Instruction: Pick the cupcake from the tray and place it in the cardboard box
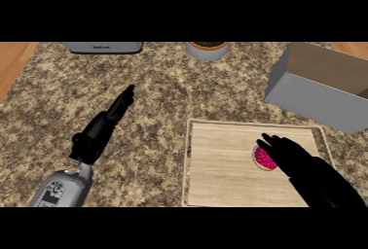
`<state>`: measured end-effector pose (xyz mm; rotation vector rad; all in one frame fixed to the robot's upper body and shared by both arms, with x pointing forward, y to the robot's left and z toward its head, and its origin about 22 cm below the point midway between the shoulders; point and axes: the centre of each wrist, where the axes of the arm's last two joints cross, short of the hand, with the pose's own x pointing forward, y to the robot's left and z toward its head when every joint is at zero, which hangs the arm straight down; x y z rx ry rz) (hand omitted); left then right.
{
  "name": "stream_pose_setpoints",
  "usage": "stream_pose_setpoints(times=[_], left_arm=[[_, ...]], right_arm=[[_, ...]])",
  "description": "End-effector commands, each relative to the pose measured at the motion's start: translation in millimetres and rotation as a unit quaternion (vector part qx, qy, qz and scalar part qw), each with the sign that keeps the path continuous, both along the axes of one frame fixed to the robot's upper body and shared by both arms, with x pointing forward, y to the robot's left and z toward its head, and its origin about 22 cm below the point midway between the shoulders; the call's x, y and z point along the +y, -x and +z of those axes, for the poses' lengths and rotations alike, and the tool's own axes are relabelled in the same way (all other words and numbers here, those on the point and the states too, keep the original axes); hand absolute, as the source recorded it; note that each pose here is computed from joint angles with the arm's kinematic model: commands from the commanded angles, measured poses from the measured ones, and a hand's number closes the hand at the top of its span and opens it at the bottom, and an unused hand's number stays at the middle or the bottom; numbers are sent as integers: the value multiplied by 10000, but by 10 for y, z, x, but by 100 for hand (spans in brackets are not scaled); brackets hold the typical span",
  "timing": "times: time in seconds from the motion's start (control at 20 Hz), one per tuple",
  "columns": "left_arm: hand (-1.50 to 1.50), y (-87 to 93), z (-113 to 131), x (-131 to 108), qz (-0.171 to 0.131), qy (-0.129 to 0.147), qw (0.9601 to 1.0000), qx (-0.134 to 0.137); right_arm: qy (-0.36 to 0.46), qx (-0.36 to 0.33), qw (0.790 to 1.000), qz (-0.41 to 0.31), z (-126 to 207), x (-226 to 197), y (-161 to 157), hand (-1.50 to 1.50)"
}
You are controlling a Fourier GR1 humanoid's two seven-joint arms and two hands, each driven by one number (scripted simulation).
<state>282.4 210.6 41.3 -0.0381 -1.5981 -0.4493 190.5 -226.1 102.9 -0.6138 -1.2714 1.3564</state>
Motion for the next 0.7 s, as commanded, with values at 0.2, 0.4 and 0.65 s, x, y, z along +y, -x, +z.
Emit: stream_pose_setpoints(times=[0.2,0.4,0.65], left_arm=[[0,-60,124,-47,19,-20,10000,3],[0,119,-46,-13,25,-30,10000,-17],[0,13,114,-101,-6,2,10000,-7]], right_arm=[[-56,17,10000,-49,-402,-92,-187,-150],[-4,-225,9997,-35,-195,-30,-270,-150],[173,-16,9998,11,-345,6,-397,-150]])
